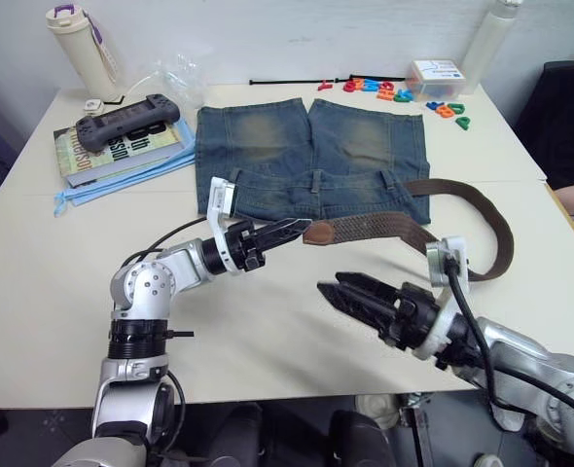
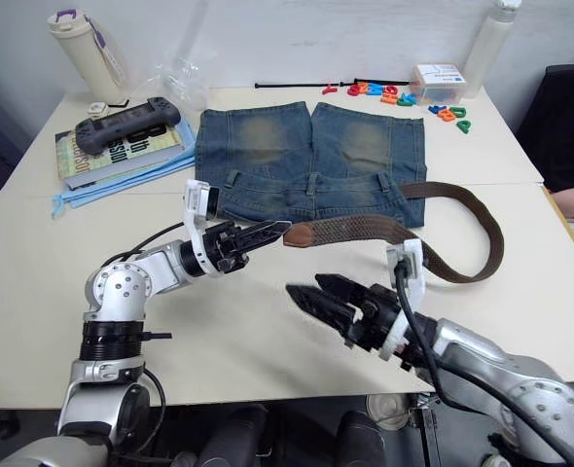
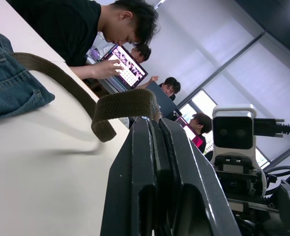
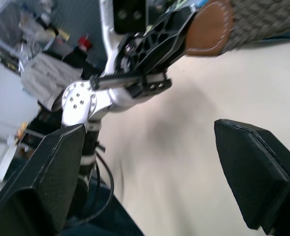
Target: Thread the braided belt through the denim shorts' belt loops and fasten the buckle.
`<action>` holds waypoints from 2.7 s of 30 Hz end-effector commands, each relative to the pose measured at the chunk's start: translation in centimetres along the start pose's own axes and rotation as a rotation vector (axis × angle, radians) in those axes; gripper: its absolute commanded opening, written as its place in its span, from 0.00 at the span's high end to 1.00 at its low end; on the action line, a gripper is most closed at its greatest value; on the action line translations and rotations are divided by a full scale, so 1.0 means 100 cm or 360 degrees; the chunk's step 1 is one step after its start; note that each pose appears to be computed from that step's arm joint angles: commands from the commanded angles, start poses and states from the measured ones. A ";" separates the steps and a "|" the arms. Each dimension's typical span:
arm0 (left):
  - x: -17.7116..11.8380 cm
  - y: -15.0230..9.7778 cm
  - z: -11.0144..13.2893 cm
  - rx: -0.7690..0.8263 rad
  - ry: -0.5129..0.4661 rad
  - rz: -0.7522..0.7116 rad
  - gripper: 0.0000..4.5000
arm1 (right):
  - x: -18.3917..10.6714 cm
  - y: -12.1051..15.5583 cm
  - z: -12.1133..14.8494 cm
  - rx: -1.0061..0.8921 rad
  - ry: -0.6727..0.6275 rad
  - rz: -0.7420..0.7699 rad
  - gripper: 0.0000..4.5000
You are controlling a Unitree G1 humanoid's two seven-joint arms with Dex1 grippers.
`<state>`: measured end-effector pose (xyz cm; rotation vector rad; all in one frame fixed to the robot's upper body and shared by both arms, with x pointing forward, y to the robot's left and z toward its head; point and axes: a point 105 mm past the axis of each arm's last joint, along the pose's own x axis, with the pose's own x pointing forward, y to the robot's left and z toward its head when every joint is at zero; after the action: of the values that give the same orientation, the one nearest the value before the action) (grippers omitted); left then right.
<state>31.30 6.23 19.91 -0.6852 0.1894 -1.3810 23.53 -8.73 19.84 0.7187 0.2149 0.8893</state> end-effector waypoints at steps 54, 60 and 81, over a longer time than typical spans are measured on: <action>-0.014 0.152 0.028 0.2027 0.1180 0.1071 0.22 | -0.019 -0.023 0.063 0.0132 -0.0783 -0.0298 1.00; -0.023 0.160 0.025 0.2011 0.1248 0.1166 0.50 | -0.021 -0.021 0.064 0.0131 -0.0807 -0.0303 1.00; -0.030 0.118 0.000 0.1866 0.1005 0.0630 0.99 | -0.025 -0.018 0.074 0.0111 -0.0895 -0.0277 1.00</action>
<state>42.42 9.62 13.36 0.7639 -0.0279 -0.9403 27.26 -14.52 22.03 0.9731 -0.1005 0.4621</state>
